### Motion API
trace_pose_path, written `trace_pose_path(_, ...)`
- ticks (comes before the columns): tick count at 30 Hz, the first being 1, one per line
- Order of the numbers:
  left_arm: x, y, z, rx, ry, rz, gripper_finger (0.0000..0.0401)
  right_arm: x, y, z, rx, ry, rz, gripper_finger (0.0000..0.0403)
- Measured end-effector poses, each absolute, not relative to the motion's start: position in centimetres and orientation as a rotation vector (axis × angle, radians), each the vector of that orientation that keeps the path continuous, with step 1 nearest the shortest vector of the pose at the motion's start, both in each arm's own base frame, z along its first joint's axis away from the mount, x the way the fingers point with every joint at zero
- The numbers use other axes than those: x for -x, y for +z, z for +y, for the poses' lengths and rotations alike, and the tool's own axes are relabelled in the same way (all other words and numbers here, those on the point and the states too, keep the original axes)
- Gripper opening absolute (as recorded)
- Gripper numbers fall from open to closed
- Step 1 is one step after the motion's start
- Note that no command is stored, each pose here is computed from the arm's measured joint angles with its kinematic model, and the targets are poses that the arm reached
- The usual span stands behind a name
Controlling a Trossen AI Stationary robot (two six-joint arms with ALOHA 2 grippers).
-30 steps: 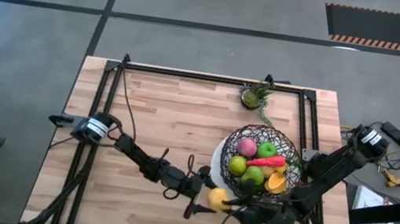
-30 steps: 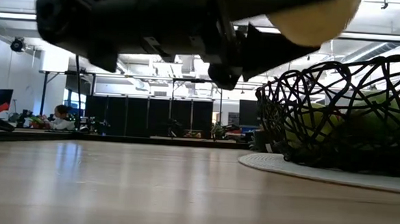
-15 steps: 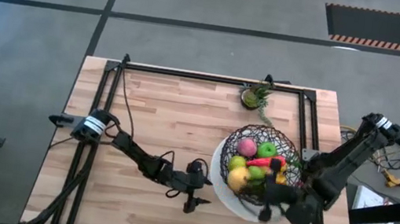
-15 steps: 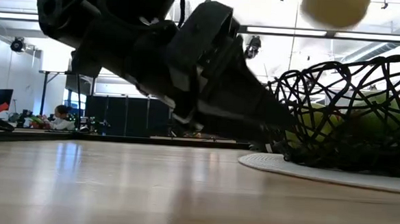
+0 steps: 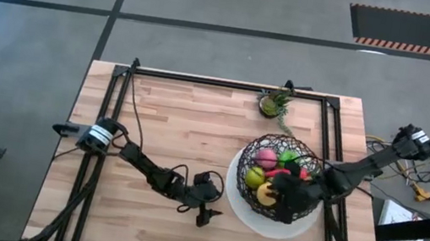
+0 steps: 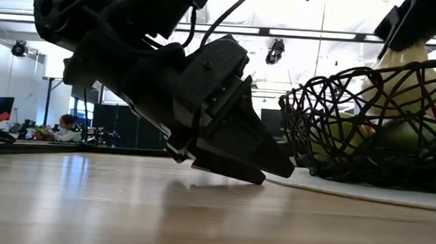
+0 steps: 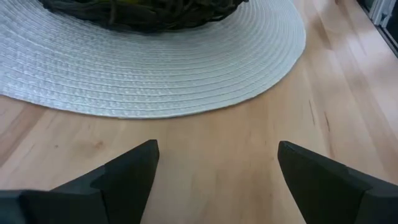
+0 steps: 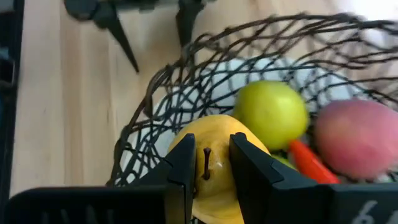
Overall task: Build produce basket
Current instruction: Put the yellow pear into the wire basket, then return to Home Position
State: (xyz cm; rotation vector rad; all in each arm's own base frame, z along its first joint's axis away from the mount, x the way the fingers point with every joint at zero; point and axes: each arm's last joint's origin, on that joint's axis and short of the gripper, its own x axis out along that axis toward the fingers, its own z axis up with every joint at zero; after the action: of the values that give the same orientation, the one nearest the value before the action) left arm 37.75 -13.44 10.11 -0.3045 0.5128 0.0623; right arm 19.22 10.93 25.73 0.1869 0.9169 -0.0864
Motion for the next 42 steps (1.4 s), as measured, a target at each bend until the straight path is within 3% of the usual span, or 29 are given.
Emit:
trace_pose_path(9,-37.8,10.1,-13.4,0.304,0.064,0.511,0.0316,-21.3,23.3,10.5,-0.152,-0.04,1.076,0.0073)
trace_pose_path(17,-37.8,10.1,-13.5,0.306,0.063,0.505,0.0316,-22.7,22.6,10.2,-0.067,-0.015,1.048,0.0093)
trace_pose_path(31,-38.3,11.4,-14.2,0.316,0.031,0.432,0.0316,-19.7,25.3,8.9,-0.068,-0.007,1.029,0.0225)
trace_pose_path(38,-37.0,16.0,-15.5,0.246,0.06,0.297,0.0316,-17.2,28.1,10.1,-0.131,0.131,0.789,0.0226)
trace_pose_path(42,-35.5,18.6,-17.0,0.17,0.098,0.221,0.0316,-16.2,27.8,13.0,-0.066,0.361,0.585,0.0212)
